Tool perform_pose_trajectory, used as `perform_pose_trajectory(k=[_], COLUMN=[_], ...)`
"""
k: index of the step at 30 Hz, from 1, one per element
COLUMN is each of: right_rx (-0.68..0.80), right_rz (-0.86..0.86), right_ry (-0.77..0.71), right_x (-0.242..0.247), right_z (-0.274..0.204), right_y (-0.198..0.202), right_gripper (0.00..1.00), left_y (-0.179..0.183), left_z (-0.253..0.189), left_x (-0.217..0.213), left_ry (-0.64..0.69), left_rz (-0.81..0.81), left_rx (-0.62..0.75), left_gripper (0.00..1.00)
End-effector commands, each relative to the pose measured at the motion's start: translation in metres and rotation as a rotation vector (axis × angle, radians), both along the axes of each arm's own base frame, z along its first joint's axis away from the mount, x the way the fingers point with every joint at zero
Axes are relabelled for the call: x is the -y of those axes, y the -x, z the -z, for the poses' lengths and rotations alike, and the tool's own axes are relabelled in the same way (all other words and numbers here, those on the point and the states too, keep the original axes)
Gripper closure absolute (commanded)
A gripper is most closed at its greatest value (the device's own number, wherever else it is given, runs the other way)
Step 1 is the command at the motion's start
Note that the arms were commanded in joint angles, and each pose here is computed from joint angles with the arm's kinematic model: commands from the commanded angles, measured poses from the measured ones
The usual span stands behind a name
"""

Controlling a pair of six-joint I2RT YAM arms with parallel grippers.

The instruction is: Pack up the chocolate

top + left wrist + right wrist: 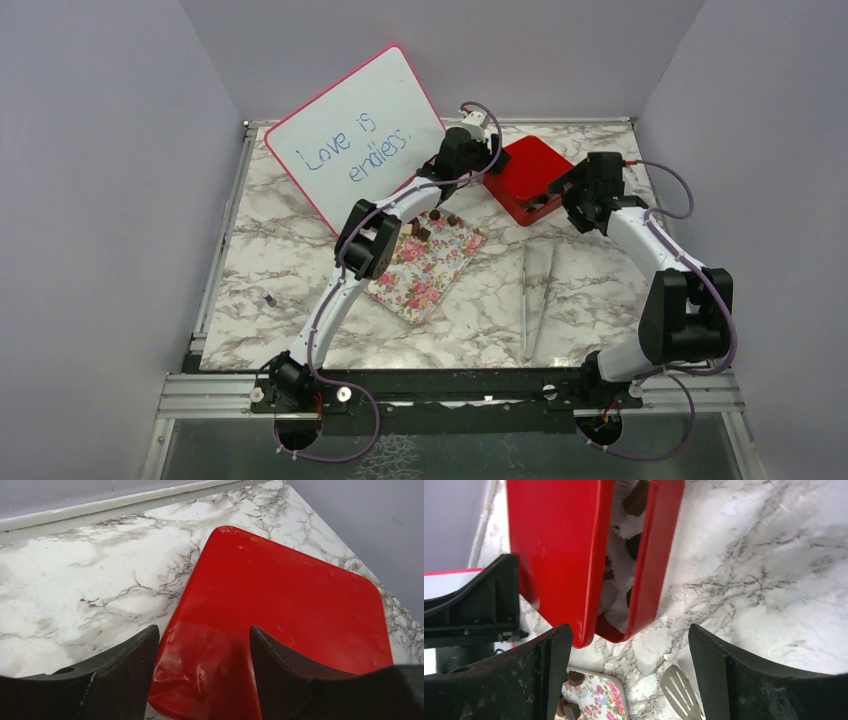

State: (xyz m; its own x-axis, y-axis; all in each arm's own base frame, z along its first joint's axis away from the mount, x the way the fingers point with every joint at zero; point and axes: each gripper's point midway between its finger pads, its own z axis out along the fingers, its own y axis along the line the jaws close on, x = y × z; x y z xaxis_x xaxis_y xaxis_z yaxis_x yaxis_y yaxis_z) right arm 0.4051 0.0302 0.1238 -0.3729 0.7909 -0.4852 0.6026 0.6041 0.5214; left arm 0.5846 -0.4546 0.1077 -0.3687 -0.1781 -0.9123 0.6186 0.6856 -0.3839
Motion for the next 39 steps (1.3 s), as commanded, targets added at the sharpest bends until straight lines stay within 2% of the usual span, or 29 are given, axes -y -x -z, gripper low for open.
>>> perform_pose_trajectory(k=[1, 5, 10, 14, 18, 23, 25, 27, 32, 35, 39], right_rx=[0.099, 0.108, 0.072, 0.043, -0.012, -0.102, -0.129, -0.156, -0.211, -0.270, -0.346], right_rz=[-0.076, -0.086, -0.078, -0.057, -0.068, -0.032, -0.017, -0.006, -0.011, -0.014, -0.014], right_ry=[-0.040, -0.060, -0.069, -0.092, -0.143, -0.163, -0.157, -0.146, -0.140, -0.147, -0.132], right_x=[-0.008, -0.010, -0.009, -0.009, -0.018, -0.017, -0.015, -0.013, -0.012, -0.014, -0.015], right_z=[-0.010, 0.000, 0.018, 0.034, 0.057, 0.079, 0.082, 0.083, 0.093, 0.107, 0.121], right_y=[-0.018, -0.021, -0.020, -0.016, -0.012, 0.010, 0.018, 0.023, 0.031, 0.040, 0.056], right_gripper=[0.10, 0.12, 0.18, 0.26, 0.36, 0.53, 0.57, 0.61, 0.68, 0.73, 0.79], left_y=[0.014, 0.030, 0.046, 0.047, 0.048, 0.050, 0.051, 0.051, 0.045, 0.041, 0.046], left_z=[-0.017, -0.024, -0.020, -0.014, -0.013, -0.023, -0.032, -0.042, -0.064, -0.070, -0.082], left_x=[0.019, 0.031, 0.038, 0.034, 0.033, 0.030, 0.030, 0.030, 0.021, 0.010, 0.007], left_ry=[0.062, 0.082, 0.040, 0.009, 0.003, 0.020, 0.043, 0.068, 0.121, 0.156, 0.191], left_rz=[0.129, 0.217, 0.262, 0.246, 0.245, 0.230, 0.222, 0.212, 0.135, 0.059, 0.052], left_rx=[0.036, 0.049, 0.091, 0.097, 0.097, 0.083, 0.074, 0.063, 0.031, -0.024, -0.058], left_gripper=[0.36, 0.43, 0.44, 0.45, 0.50, 0.50, 0.48, 0.42, 0.38, 0.42, 0.49])
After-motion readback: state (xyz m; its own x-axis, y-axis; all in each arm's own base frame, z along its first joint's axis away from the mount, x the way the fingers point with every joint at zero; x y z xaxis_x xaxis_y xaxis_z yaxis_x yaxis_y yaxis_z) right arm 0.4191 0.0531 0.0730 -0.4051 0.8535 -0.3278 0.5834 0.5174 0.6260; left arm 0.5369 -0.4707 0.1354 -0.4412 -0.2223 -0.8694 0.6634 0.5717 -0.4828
